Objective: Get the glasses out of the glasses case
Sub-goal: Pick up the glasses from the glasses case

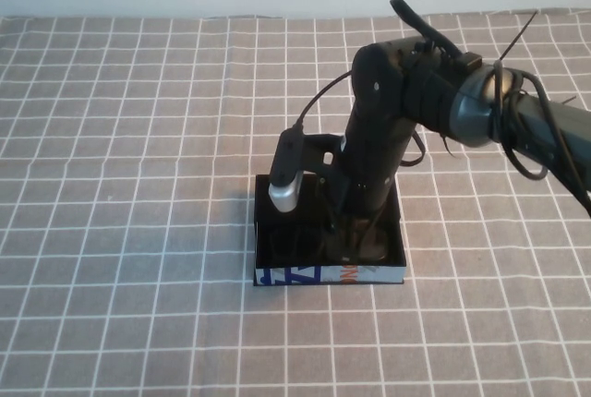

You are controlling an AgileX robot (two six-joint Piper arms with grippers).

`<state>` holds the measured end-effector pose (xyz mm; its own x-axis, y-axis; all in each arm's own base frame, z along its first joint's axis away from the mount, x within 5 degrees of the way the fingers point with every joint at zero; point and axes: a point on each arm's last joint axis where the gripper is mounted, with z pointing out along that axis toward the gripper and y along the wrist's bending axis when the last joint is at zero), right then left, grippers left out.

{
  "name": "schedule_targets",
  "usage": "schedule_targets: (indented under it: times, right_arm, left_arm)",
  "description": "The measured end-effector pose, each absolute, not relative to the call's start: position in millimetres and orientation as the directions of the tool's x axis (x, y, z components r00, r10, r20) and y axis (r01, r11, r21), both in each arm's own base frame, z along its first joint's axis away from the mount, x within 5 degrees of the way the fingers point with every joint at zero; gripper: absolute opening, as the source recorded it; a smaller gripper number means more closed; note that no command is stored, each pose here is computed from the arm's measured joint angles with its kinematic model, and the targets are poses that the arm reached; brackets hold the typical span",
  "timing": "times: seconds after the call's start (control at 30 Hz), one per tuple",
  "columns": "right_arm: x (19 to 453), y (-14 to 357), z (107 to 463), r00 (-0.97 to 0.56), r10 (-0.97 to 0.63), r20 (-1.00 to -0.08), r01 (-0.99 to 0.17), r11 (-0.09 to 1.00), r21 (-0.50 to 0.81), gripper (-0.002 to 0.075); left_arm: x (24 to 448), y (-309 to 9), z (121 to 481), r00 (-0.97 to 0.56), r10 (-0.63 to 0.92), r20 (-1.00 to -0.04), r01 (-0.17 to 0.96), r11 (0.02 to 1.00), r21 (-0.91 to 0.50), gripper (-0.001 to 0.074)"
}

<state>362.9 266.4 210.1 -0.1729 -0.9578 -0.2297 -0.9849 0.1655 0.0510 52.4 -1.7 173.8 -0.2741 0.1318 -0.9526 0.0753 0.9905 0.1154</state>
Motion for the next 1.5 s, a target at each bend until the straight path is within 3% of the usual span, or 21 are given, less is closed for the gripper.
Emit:
schedule_targets:
  times: [0.77, 1.03, 1.13, 1.33, 1.5]
  right_arm:
    - [364.2, 273.1, 223.4, -0.151, -0.95, -0.275, -0.984, 0.171, -0.05, 0.0321]
    - [369.7, 277.1, 211.0, -0.154, -0.949, -0.276, -0.983, 0.175, -0.053, 0.0319]
    - [369.9, 277.4, 208.2, -0.158, -0.95, -0.27, -0.983, 0.176, -0.044, 0.0277]
    - [366.1, 276.3, 203.1, -0.168, -0.957, -0.237, -0.985, 0.173, -0.001, 0.0085]
    - [365.2, 275.7, 207.2, -0.18, -0.954, -0.241, -0.983, 0.186, -0.002, 0.0085]
  left_arm:
    - [52.4, -1.7, 173.8, -0.274, 0.132, -0.953, 0.075, 0.99, 0.115, -0.0004]
    - [52.4, -1.7, 173.8, -0.274, 0.132, -0.953, 0.075, 0.99, 0.115, -0.0004]
    - [52.4, -1.7, 173.8, -0.274, 0.132, -0.953, 0.075, 0.99, 0.115, -0.0004]
    - [52.4, -1.7, 173.8, -0.274, 0.132, -0.953, 0.075, 0.99, 0.115, -0.0004]
    - [52.4, -1.7, 173.8, -0.274, 0.132, -0.953, 0.075, 0.99, 0.115, -0.0004]
